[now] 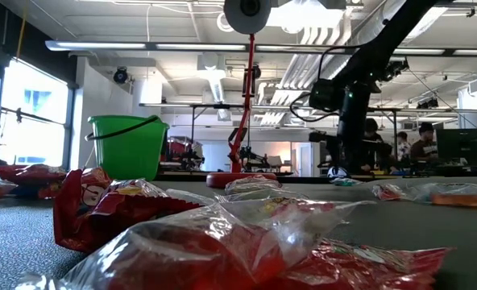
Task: Sort candy
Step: Put the blue gummy into the green bucket
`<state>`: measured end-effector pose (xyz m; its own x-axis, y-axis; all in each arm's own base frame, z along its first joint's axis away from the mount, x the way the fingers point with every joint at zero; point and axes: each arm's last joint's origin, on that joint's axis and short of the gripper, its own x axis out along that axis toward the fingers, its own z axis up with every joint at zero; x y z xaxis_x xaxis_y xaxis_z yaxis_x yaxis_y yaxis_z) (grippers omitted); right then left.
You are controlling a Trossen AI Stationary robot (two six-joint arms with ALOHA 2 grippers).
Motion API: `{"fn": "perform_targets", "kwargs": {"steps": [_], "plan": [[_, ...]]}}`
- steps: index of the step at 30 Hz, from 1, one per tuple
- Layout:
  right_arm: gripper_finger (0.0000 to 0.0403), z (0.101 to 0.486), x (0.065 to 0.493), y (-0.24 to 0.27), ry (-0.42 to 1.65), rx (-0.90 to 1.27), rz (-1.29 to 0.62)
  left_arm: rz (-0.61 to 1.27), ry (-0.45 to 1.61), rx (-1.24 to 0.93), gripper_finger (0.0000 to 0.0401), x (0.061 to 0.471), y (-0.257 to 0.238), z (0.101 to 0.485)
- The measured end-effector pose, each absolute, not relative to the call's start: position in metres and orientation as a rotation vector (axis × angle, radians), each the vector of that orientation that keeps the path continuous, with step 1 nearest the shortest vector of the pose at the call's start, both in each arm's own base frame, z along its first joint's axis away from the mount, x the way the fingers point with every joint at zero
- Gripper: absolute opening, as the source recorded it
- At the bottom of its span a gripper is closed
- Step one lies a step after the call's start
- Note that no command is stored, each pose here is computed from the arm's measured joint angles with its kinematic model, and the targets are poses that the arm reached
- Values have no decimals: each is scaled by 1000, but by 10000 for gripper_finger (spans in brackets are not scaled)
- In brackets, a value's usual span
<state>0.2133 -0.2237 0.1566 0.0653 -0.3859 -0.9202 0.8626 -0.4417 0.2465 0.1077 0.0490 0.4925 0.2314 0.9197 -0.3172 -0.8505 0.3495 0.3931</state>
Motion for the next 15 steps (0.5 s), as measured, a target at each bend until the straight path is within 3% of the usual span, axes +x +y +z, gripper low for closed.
{"fn": "perform_targets", "kwargs": {"steps": [15], "plan": [[103, 155, 210, -223, 575, 1393, -1554, 1210, 452, 117, 149, 64, 39, 501]]}}
